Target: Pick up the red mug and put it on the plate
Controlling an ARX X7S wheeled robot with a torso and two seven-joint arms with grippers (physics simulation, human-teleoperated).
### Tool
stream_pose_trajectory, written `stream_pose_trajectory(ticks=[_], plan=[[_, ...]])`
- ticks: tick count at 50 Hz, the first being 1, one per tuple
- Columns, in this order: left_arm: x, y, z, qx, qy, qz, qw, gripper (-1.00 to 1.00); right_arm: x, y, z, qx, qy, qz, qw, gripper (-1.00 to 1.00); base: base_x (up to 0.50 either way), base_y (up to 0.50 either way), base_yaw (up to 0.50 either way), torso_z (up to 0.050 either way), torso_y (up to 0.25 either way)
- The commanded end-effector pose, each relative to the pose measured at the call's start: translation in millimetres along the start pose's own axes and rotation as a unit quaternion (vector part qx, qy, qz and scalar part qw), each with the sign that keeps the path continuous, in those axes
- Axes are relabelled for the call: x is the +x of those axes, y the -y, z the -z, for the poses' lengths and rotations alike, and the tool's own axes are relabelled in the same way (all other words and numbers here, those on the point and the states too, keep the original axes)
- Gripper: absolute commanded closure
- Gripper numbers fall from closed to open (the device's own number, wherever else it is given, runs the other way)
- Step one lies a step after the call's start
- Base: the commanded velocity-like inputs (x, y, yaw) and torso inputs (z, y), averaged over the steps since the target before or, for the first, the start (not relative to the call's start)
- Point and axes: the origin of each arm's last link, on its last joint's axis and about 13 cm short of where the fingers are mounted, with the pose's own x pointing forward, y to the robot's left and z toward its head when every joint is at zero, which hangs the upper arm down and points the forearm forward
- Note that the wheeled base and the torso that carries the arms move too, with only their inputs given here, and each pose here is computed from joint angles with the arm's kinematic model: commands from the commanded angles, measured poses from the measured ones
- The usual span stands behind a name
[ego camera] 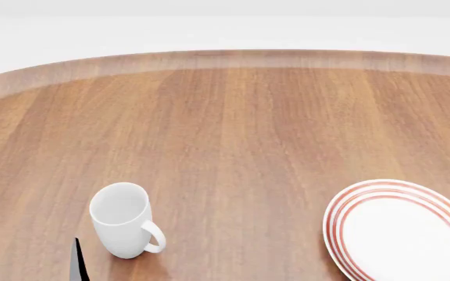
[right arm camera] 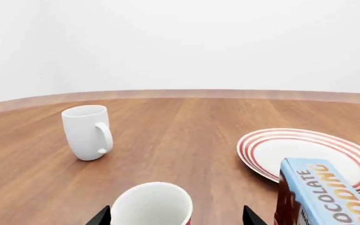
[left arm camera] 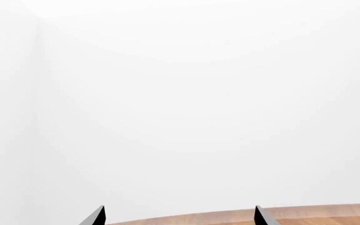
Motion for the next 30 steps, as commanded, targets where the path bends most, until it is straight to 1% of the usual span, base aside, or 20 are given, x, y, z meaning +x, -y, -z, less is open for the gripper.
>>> stream_pose_trajectory(ticks=[1,30], plan=[[0.1,0.0,0.0,0.000,0.001,0.000,1.000,-1.00,-4.7,-1.6,2.6,0.003,-0.007,-0.005,1.000,-1.00,0.00,0.00,0.00,0.000,0.000],[0.1,0.0,0.0,0.000,0.003,0.001,1.000,-1.00,-10.1,-3.4,18.1,0.015,-0.027,-0.010,0.999,-1.00,0.00,0.00,0.00,0.000,0.000]])
